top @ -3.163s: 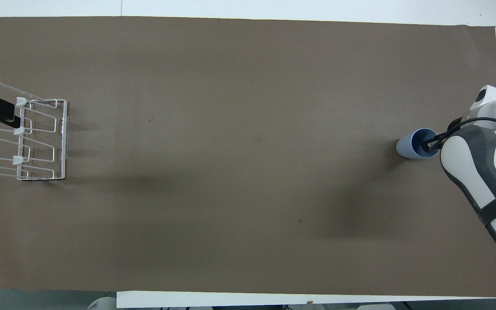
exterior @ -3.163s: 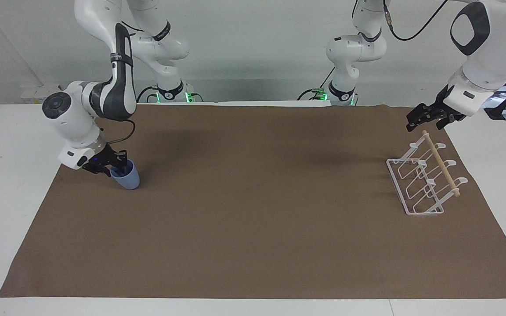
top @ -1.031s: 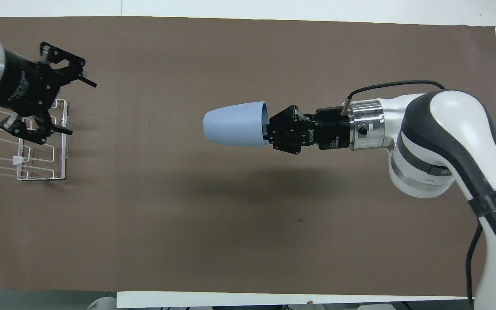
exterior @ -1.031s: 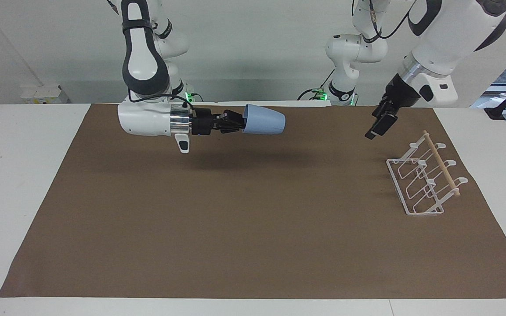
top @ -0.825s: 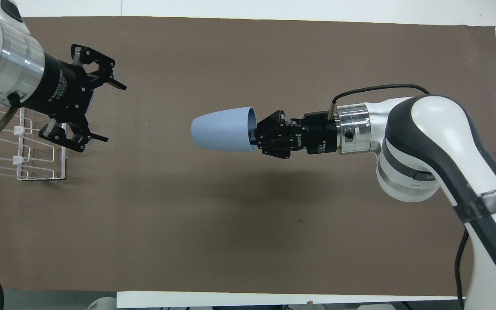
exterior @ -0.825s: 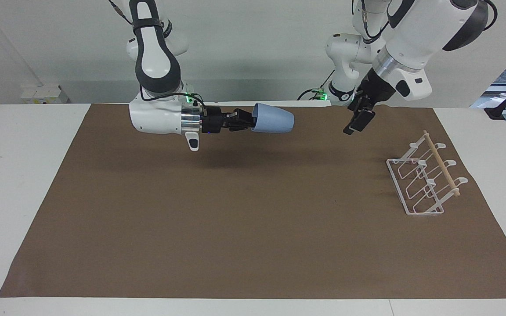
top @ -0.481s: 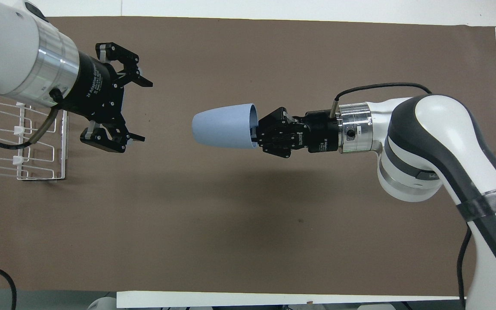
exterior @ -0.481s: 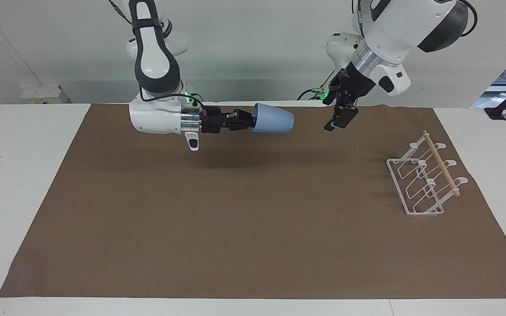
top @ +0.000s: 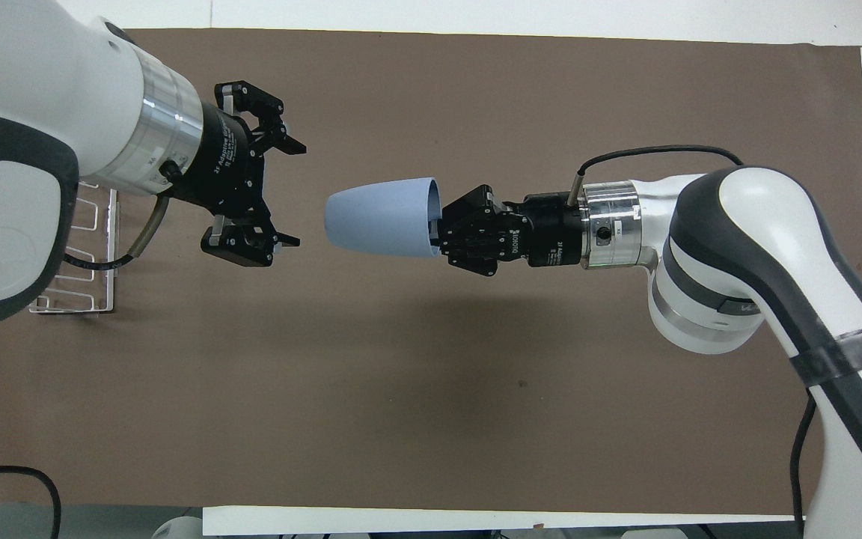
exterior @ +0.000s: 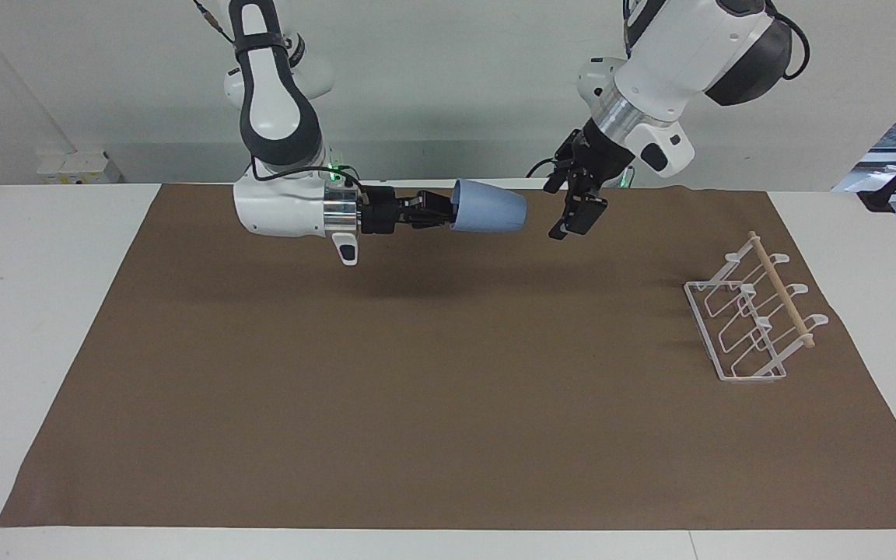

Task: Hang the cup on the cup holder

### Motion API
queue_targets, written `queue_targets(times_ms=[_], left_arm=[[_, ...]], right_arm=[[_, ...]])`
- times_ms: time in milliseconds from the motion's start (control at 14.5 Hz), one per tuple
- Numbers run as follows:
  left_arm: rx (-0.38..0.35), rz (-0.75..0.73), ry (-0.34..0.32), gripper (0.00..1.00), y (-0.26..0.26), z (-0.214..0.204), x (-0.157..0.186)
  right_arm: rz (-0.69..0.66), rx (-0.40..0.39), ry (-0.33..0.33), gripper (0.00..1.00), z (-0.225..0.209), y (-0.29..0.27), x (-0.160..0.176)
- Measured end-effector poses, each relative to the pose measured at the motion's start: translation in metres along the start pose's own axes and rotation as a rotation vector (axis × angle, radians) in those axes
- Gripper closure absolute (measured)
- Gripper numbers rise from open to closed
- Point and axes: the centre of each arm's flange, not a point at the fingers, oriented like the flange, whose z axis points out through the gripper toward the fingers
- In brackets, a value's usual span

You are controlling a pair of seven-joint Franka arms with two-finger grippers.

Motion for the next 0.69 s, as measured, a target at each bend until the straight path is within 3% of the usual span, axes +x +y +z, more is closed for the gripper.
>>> queue_targets(times_ms=[619,688], left_arm=[[0.022,-0.023,-0.001,0.0,-0.009,0.034,-0.028],[0.029,-0.021,0.002,0.08,-0.011,0.038,-0.03]], right_arm=[[-0.006,-0.036,0.045,0.95,0.024,0.005,-0.004],[-0.007,-0.041,0.052,0.95,0.028,0.006,-0.005]])
